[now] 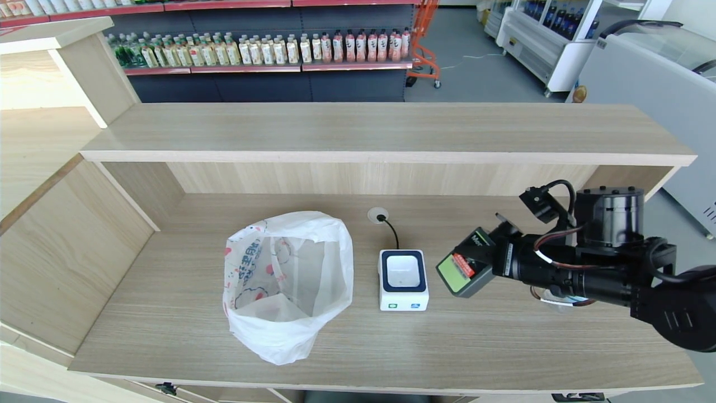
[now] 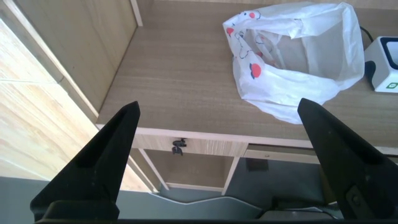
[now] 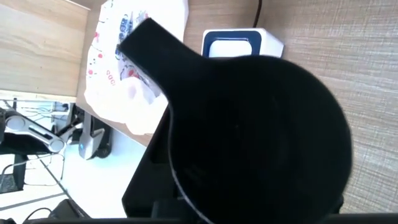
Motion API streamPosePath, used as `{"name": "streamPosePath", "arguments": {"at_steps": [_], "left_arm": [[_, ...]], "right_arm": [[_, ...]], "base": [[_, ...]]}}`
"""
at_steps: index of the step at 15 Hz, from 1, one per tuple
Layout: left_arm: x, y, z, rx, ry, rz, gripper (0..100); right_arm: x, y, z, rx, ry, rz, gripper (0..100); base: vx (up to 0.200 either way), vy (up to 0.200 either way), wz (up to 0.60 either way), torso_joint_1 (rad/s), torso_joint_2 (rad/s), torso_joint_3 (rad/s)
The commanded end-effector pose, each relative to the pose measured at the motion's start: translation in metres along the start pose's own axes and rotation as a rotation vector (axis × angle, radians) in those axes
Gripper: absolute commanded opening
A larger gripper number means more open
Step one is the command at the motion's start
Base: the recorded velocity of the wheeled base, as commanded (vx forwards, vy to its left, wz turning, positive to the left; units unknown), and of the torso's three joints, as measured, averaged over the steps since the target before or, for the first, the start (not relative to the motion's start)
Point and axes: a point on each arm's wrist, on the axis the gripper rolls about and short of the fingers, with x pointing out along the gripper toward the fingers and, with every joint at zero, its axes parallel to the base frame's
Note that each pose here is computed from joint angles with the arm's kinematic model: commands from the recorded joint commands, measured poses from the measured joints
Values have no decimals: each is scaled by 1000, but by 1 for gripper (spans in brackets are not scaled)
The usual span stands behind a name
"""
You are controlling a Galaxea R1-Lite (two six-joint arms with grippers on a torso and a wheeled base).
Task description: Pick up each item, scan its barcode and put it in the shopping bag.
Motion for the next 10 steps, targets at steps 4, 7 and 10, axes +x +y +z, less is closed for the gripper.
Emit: {"name": "streamPosePath", "arguments": {"at_steps": [4, 7, 10], "left_arm": [[0, 0, 0, 0, 1, 0, 100], [0, 0, 0, 1, 1, 0, 100], [0, 0, 0, 1, -1, 0, 100]], "right_arm": [[20, -2, -2, -2, 21, -2, 0], [34, 0, -7, -29, 14, 24, 0], [52, 3, -8, -59, -6, 61, 0]], "base": [[0, 50, 0, -1, 1, 3], [0, 0, 0, 0, 0, 0], [0, 0, 0, 0, 0, 0]]}}
